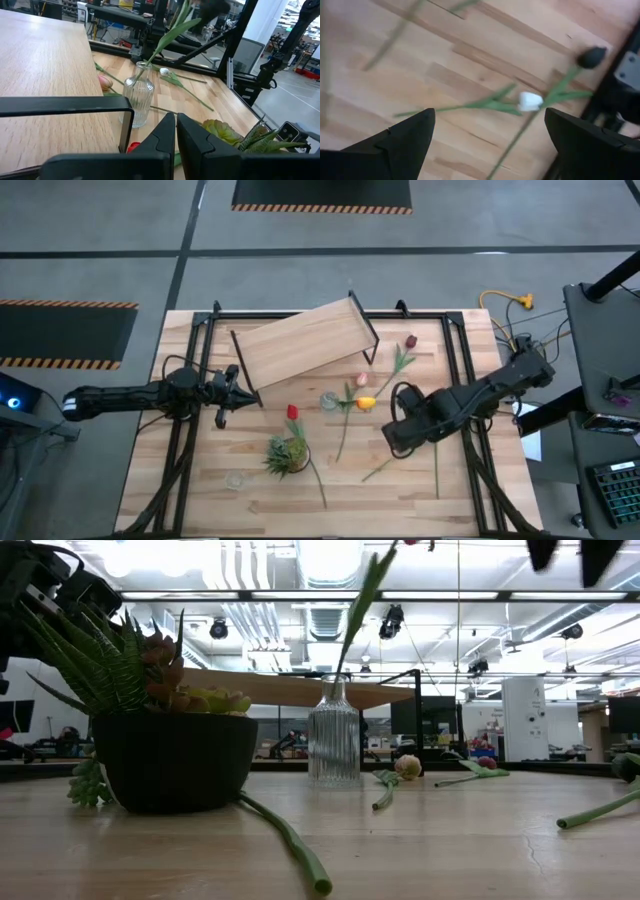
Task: Pick and place flowers into a vace then onto a shelf
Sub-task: Put the white tulip into the top transparent vase
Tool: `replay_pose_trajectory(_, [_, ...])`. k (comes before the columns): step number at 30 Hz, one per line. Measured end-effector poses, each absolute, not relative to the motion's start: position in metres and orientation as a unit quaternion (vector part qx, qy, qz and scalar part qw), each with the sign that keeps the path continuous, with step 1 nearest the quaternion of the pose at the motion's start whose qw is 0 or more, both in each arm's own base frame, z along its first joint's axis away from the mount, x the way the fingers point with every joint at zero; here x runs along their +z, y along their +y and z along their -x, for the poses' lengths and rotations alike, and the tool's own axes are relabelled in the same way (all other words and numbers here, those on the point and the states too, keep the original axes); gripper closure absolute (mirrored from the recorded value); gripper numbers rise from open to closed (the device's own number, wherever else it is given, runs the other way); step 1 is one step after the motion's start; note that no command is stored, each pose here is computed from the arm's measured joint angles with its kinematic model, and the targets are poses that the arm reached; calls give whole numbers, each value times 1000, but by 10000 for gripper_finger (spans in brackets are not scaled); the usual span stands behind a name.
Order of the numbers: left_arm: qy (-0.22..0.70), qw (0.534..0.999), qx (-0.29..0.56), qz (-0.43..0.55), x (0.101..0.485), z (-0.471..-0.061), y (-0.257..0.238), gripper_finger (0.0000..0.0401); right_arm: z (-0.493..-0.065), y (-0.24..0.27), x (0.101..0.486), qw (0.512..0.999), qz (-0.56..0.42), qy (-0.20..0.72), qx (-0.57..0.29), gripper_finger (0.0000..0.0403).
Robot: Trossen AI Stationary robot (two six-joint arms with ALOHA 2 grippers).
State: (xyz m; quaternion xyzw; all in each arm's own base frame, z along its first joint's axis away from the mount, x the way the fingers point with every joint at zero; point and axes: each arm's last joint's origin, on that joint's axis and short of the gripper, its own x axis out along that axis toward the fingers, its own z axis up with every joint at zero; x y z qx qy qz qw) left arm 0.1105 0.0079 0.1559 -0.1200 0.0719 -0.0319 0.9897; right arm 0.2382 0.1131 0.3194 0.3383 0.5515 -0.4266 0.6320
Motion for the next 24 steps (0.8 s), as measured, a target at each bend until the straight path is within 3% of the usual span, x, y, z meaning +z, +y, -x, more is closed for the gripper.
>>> replay_pose_trajectory(12, [72,990,-32,120,156,-111,8,400,-217,113,259,511,-333,600,-518,35])
replay_pose_trajectory(24, [72,990,-32,120,156,-111,8,400,-215,123,211,515,-393,563,-513,35])
